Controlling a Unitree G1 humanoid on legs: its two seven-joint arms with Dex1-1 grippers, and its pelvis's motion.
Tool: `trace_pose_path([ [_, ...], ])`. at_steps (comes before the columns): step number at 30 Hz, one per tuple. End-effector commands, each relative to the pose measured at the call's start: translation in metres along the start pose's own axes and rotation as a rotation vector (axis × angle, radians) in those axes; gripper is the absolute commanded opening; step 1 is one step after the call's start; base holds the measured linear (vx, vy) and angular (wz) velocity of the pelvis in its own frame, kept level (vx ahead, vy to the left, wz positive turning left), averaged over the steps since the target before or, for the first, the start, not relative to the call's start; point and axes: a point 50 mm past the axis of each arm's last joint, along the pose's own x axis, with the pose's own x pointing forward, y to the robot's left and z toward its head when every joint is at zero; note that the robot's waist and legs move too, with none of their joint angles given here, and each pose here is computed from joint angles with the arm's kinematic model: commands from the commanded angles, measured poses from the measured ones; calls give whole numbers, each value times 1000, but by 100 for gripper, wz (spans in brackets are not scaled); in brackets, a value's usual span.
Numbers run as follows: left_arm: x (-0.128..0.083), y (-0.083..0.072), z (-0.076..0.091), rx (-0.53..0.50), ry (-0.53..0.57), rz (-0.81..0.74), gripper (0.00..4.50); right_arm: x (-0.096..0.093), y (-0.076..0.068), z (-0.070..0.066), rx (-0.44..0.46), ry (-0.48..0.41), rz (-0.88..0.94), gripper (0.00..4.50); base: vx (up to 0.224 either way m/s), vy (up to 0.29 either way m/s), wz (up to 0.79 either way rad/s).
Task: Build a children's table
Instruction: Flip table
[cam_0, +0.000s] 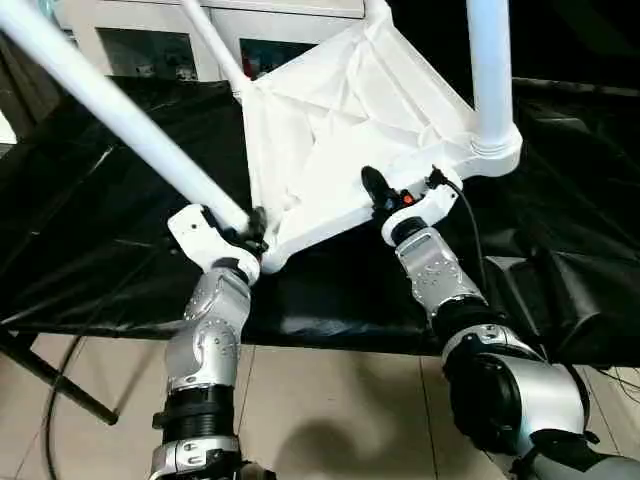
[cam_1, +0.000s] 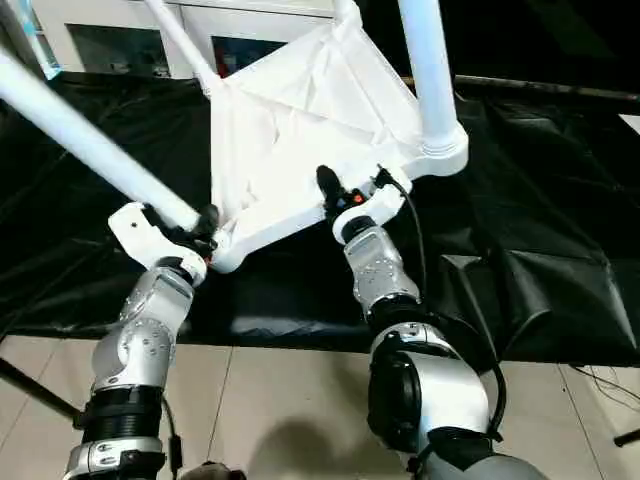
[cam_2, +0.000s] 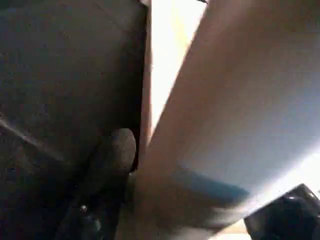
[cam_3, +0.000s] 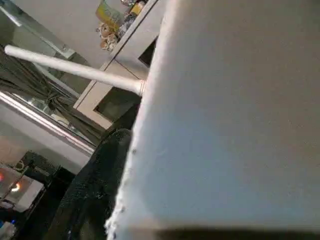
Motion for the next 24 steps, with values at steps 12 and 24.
trace_pose_path([
  [12, -32, 52, 26, -61, -142, 122, 391, -2, -4, 65, -201, -205, -58, 219, 0, 0, 0],
  [24, -40, 40, 15, -46, -40, -1, 430, -15, -9, 91, -267, -312, -96, 219, 0, 0, 0],
])
